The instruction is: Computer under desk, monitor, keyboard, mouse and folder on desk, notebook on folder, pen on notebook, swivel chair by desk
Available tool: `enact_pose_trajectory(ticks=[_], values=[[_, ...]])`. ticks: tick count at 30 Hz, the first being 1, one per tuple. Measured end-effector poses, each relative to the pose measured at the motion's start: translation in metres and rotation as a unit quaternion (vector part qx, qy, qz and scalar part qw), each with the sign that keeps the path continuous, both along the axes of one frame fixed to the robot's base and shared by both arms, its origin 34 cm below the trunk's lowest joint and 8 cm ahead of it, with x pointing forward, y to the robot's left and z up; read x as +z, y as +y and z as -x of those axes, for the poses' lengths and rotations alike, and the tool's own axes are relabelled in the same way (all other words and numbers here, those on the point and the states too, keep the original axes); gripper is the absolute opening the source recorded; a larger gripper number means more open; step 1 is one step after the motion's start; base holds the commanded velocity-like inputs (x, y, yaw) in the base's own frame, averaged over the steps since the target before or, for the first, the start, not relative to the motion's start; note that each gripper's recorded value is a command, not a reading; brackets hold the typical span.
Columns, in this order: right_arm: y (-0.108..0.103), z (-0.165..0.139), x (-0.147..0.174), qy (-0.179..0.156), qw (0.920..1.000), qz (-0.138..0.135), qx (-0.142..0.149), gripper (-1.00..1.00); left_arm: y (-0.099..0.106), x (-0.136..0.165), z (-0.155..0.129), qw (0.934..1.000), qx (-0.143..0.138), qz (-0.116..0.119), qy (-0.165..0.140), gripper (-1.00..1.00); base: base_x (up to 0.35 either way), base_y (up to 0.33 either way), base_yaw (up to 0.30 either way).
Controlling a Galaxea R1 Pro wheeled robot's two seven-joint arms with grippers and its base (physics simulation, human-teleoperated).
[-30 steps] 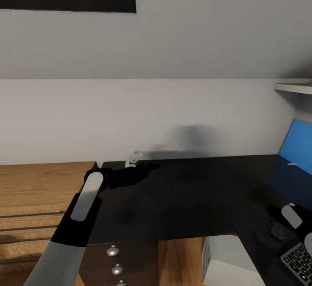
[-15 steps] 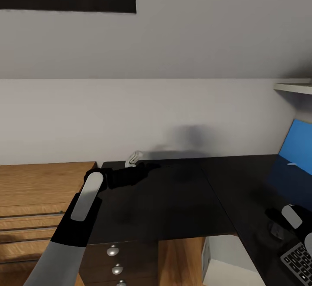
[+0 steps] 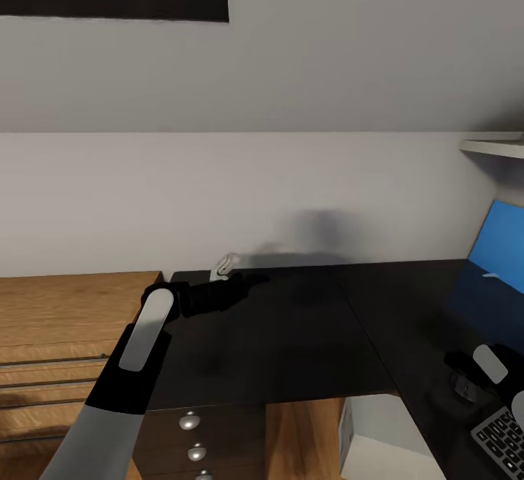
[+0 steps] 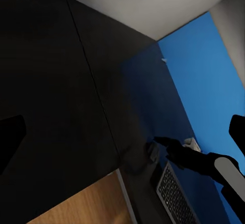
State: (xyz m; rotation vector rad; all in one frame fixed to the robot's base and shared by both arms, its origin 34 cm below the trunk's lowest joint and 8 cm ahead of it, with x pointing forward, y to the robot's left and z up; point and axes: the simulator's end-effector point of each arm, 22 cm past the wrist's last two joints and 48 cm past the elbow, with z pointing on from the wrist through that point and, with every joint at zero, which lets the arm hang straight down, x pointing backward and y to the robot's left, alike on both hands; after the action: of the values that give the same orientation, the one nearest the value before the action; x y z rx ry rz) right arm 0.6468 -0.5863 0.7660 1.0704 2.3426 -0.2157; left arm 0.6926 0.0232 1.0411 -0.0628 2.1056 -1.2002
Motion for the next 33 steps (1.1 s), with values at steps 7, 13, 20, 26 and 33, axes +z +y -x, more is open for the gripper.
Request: enact_pose_trajectory(ticks=[7, 13, 20, 26, 33], values=[[0.0001, 0.0004, -0.0004, 0.0, 1.0, 0.0, 0.0, 1.0, -0.0001, 0.0006, 0.0001, 1.0, 0.0, 0.0, -0.001, 1.0, 0.0, 0.0, 0.0], [0.0, 0.0004, -0.0004, 0.0, 1.0, 0.0, 0.0, 1.0, -0.0001, 0.0002, 0.0002, 1.0, 0.0, 0.0, 0.0, 1.0, 0.0, 0.0, 0.0], [-0.0003, 0.0001, 0.0, 0.0, 1.0, 0.0, 0.0, 1.0, -0.0007, 0.0, 0.0002, 1.0, -0.001, 0.001, 0.0, 1.0, 0.0, 0.0, 0.0], [-0.0008, 0.0, 0.0003, -0.001, 1.0, 0.001, 0.0, 1.0, -0.0022, -0.0014, 0.0002, 1.0, -0.001, 0.002, 0.003, 1.0, 0.0, 0.0, 0.0], [-0.0002, -0.0002, -0.0014, -0.001, 1.0, 0.0, 0.0, 1.0, -0.0028, -0.0054, -0.0005, 1.0, 0.0, 0.002, 0.006, 1.0, 0.0, 0.0, 0.0]])
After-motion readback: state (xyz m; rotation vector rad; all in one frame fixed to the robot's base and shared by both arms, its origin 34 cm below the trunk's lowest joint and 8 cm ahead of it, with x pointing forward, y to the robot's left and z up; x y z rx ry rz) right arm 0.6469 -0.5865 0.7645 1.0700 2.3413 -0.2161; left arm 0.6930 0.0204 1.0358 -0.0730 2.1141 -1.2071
